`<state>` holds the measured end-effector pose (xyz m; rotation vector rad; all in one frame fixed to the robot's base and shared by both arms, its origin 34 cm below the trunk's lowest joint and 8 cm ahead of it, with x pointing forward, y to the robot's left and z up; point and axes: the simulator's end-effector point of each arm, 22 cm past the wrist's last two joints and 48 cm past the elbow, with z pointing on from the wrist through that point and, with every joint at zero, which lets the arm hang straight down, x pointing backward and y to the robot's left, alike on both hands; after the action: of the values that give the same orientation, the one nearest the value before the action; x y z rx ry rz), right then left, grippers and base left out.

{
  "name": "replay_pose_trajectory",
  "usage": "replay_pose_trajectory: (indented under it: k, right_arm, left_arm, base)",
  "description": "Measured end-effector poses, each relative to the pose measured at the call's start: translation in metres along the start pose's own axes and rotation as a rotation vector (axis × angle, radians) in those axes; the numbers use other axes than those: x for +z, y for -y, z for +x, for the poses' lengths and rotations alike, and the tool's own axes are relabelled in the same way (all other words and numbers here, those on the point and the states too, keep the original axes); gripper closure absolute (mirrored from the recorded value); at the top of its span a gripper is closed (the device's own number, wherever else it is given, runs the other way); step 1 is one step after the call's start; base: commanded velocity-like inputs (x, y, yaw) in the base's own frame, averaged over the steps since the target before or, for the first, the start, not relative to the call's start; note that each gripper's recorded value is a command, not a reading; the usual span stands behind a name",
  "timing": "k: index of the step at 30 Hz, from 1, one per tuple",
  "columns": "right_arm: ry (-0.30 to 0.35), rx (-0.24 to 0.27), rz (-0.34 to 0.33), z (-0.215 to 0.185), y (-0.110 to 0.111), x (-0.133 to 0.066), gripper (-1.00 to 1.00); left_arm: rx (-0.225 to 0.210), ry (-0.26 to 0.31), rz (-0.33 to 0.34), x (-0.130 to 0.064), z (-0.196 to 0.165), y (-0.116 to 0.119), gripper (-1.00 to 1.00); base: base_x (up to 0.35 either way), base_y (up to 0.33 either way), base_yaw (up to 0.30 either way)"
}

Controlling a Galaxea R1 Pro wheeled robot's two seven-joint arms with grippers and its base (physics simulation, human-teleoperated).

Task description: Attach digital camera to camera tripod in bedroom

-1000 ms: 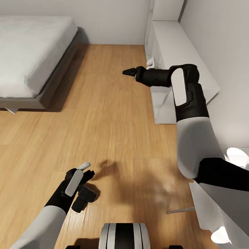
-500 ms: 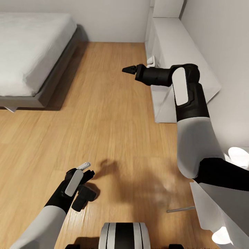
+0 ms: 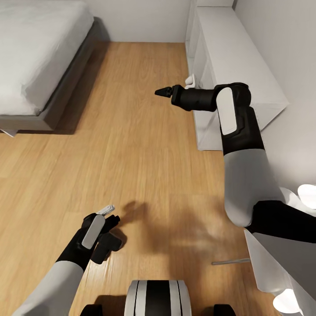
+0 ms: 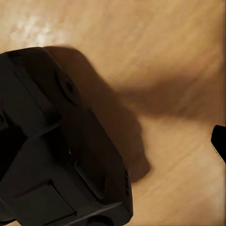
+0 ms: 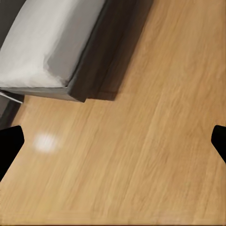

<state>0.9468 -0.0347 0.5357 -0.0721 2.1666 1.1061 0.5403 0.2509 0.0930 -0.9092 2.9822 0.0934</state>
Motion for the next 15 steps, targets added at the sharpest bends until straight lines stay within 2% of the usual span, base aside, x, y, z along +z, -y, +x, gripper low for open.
replay_pose_trajectory:
  k: [5,15]
  right_arm:
    - [-0.007,-0.029,0.009,0.001,-0.002,0.000,-1.00]
    - [0.024,-0.083,0.017,-0.012,-0.012,-0.007,-1.00]
  left_arm:
    - [0.001,0.018,0.012,-0.005,-0.007,0.005,-1.00]
    - [0.002,0.055,0.042,-0.017,-0.022,0.018,-1.00]
  base:
    - [0.000,0.000,0.000]
    - [0.000,0.000,0.000]
